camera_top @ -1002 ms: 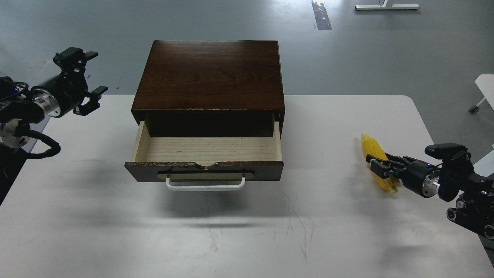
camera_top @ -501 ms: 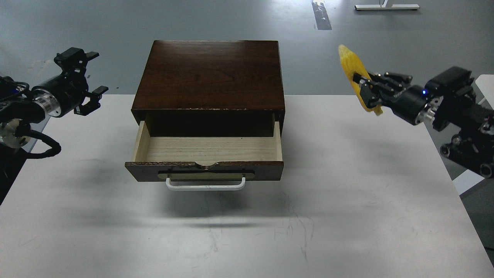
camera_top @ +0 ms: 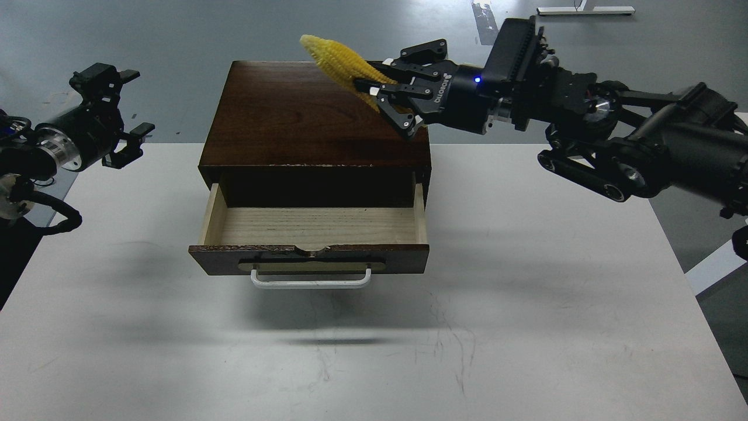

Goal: Put corn in drawer with both arms
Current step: 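Lift the corn and carry it over the open drawer, lowering it in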

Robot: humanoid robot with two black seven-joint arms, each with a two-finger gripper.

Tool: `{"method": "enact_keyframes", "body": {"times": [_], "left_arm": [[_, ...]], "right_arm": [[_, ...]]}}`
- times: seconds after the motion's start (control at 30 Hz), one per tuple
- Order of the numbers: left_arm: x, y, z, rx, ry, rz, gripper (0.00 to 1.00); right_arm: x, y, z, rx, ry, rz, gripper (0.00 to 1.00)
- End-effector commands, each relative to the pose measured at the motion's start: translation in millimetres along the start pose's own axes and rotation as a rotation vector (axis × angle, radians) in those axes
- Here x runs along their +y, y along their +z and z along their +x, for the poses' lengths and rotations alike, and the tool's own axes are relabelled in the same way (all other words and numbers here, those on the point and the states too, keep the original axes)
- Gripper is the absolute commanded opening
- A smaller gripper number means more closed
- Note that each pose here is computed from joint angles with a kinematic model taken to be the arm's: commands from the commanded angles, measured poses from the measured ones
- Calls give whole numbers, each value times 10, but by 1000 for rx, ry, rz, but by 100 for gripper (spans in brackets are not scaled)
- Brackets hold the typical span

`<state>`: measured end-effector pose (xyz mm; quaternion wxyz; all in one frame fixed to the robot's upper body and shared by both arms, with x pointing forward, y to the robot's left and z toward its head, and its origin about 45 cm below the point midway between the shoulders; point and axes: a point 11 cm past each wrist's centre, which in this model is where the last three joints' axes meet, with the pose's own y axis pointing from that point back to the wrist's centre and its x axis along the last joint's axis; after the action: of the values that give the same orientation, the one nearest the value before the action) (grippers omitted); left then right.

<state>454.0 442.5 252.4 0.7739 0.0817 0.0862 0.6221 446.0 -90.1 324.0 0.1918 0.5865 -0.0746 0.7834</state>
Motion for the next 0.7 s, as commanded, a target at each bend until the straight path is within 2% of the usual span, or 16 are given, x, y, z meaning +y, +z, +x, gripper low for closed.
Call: {"method": "enact_keyframes", "body": {"times": [0.0,0.3,0.37,0.43,0.47,0.5,0.53,0.57,0.6,0.67], "left_arm": [[48,23,68,-7,10,0,99],[102,39,148,-11,28,-2,99],[113,43,166,-14,32,-2,99],[128,55,188,-17,36,-2,99],[137,62,199,-16,38,-3,99],[142,65,206,-17,39,-4,99],[142,65,206,-17,39,-4,99],[142,65,206,-17,39,-4,99],[142,65,208,-17,41,-4,99],[144,57,209,-17,41,-2,99]], "right_arm": [[-285,-313,-6,-11,9,85,13],[-342,-613,-303,-61,-34,139,14],[-370,-681,-329,-76,-31,150,19],[-420,-768,-346,-86,-28,167,30],[-432,-798,-354,-92,-26,171,41],[-429,-825,-374,-100,-27,175,64],[-429,-825,-374,-100,-27,175,64],[-425,-859,-397,-111,-27,179,93],[-420,-884,-430,-120,-29,180,99],[-423,-914,-449,-127,-30,184,100]]}}
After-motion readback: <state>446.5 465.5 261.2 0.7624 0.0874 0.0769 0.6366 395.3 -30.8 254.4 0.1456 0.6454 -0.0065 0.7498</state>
